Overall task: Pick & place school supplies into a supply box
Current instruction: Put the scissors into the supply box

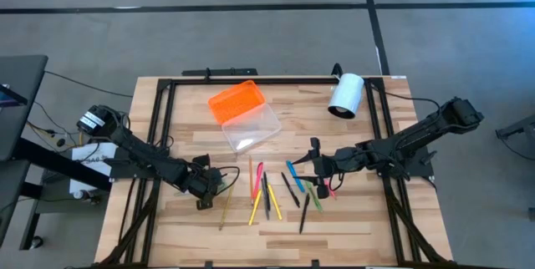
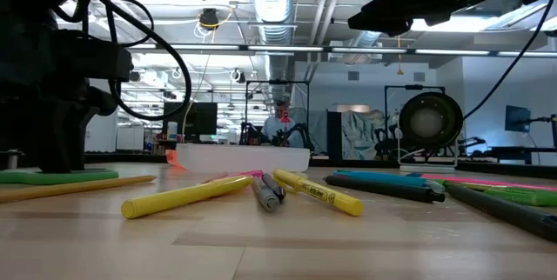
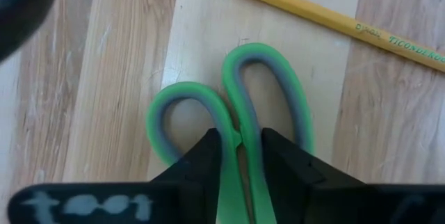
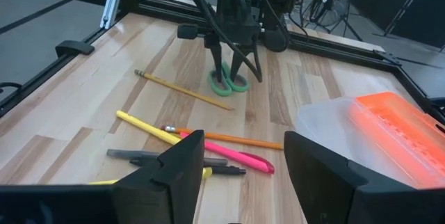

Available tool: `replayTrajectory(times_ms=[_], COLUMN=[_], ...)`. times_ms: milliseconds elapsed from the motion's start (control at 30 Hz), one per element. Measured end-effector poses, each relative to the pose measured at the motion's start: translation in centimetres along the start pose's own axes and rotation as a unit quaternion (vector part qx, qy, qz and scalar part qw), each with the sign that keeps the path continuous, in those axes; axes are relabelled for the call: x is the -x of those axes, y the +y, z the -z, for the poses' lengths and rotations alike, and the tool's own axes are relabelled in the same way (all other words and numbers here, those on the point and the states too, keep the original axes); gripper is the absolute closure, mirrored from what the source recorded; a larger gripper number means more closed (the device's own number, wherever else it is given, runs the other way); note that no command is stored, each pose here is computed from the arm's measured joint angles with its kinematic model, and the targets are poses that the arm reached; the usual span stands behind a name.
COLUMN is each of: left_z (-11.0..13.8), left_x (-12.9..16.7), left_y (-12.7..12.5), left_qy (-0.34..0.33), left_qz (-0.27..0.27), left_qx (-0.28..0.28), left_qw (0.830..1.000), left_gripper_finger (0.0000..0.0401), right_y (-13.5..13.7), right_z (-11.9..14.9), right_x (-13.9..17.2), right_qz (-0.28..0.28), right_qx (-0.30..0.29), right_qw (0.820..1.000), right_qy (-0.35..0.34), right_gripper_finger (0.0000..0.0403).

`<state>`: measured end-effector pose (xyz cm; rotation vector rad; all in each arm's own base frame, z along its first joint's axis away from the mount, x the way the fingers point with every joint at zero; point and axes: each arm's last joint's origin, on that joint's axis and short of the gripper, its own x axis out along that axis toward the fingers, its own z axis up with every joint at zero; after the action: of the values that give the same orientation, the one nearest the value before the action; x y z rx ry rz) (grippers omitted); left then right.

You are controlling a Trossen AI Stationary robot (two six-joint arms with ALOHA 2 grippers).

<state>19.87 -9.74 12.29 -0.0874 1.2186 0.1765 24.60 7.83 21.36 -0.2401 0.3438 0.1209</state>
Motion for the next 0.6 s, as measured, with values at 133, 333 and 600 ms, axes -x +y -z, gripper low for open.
replayTrajectory(times_ms=[133, 333, 600], left_z=[-0.01, -0.02, -0.03], left_x=[-0.01, -0.01, -0.01], left_y=[0.00, 0.00, -0.01], left_qy=[-0.001, -0.002, -0.003], left_qz=[0.000, 0.000, -0.001], left_qx=[0.000, 0.000, 0.001], left_qw=[1.000, 1.000, 1.000], left_gripper_finger=[0.0314, 0.0318, 0.0314], right_y=[0.01, 0.02, 0.02], right_z=[0.04, 0.17, 0.16], right_x=[0.00, 0.00, 0.00], right_qz=[0.000, -0.001, -0.001], right_qx=[0.001, -0.002, -0.002], right_qw=[1.000, 1.000, 1.000], right_qy=[0.002, 0.009, 0.008], right_gripper_finger=[0.0210, 0.0210, 0.0210])
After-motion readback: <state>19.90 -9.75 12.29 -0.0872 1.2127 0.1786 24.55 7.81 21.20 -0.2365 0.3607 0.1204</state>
